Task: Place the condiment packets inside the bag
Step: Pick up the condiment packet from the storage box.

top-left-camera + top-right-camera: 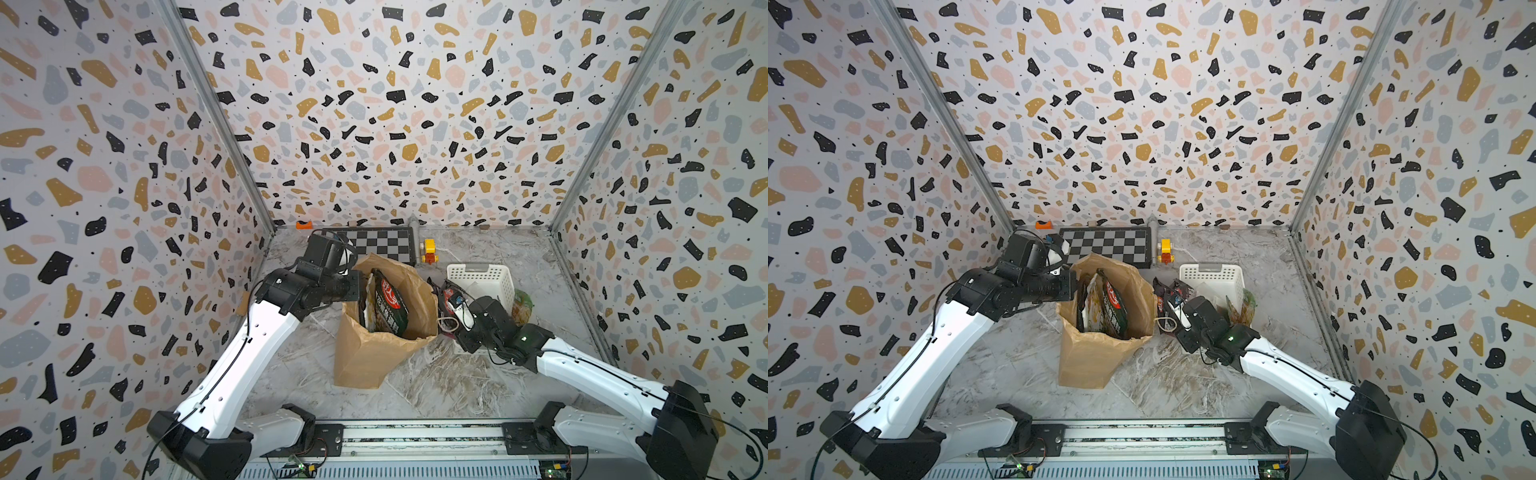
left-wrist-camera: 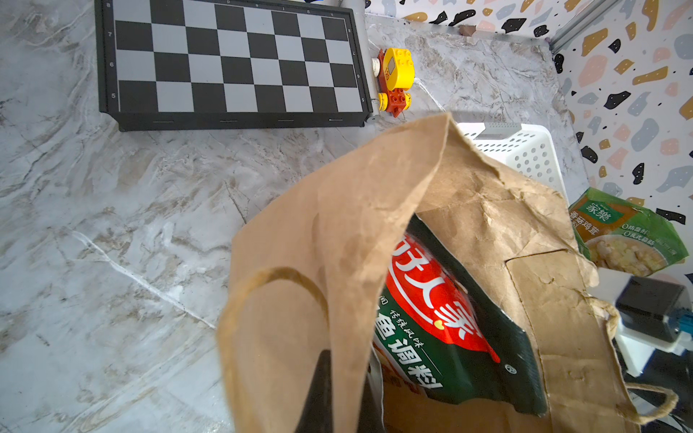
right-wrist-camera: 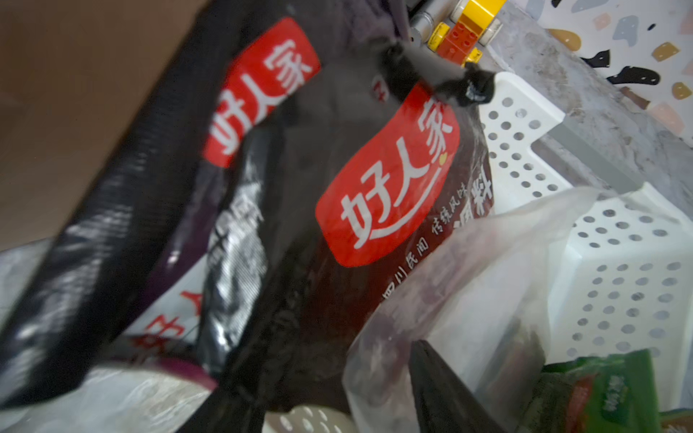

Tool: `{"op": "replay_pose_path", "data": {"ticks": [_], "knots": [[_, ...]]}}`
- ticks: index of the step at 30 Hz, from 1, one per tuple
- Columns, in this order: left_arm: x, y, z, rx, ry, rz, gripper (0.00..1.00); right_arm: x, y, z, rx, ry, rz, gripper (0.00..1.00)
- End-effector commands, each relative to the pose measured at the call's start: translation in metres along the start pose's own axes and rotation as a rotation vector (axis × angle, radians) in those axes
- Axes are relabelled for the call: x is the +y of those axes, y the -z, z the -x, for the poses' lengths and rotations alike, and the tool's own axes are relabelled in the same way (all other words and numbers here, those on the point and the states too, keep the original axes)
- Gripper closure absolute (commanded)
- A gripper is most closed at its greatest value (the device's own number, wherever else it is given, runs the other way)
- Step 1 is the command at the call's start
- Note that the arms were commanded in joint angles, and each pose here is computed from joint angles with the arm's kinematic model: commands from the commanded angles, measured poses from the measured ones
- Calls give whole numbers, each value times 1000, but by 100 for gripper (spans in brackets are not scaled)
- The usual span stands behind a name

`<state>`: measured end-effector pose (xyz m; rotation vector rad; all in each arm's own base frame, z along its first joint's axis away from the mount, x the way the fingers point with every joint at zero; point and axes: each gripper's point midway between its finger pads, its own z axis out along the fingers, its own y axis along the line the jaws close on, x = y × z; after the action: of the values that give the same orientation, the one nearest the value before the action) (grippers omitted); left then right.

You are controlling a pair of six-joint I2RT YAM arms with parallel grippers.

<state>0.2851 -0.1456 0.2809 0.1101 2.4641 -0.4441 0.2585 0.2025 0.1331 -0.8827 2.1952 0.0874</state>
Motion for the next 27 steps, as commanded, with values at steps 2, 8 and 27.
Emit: {"op": "replay_pose_path", "data": {"ticks": [2, 8, 27], "knots": [[-5, 1, 6, -30, -24, -17, 100, -42, 9, 28, -73, -14, -235, 45], [-4, 0, 6, -28, -23, -16, 100, -64, 14, 46, -121, -36, -365, 50], [-4, 1, 6, -31, -31, -14, 100, -91, 4, 94, -111, -186, -446, 98]]}}
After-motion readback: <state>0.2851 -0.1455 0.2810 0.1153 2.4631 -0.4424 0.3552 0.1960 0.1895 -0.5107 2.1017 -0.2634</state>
